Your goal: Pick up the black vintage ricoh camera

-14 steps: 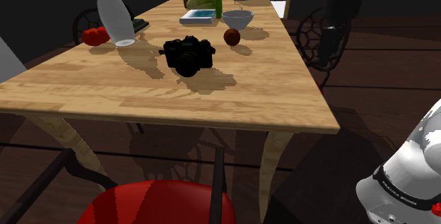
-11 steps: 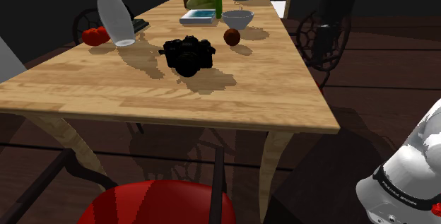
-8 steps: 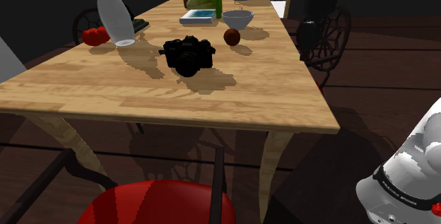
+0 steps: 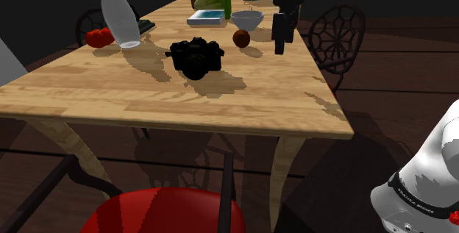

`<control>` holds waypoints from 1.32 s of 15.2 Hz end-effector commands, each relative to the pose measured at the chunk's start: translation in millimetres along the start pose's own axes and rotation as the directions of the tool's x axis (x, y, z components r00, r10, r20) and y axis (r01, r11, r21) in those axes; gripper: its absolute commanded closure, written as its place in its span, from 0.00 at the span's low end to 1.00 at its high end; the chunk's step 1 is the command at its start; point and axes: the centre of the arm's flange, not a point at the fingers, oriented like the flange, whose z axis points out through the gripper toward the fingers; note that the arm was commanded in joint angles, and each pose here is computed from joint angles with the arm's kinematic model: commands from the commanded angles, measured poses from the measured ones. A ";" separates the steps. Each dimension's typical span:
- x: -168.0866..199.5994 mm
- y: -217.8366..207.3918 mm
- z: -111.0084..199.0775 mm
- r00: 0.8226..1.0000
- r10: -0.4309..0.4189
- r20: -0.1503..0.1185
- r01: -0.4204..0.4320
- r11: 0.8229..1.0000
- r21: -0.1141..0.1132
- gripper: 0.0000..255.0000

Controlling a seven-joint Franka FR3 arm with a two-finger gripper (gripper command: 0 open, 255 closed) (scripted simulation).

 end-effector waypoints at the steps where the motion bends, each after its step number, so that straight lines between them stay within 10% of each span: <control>1: 25.3 -7.8 -4.5 0.999 -0.034 -0.004 0.034 0.999 0.003 0.00; 14: 170.6 -78.3 -47.3 0.968 -0.250 -0.030 0.250 0.968 0.014 0.00; 20: 177.3 -81.8 -22.6 0.966 -0.258 -0.031 0.258 0.966 0.015 0.00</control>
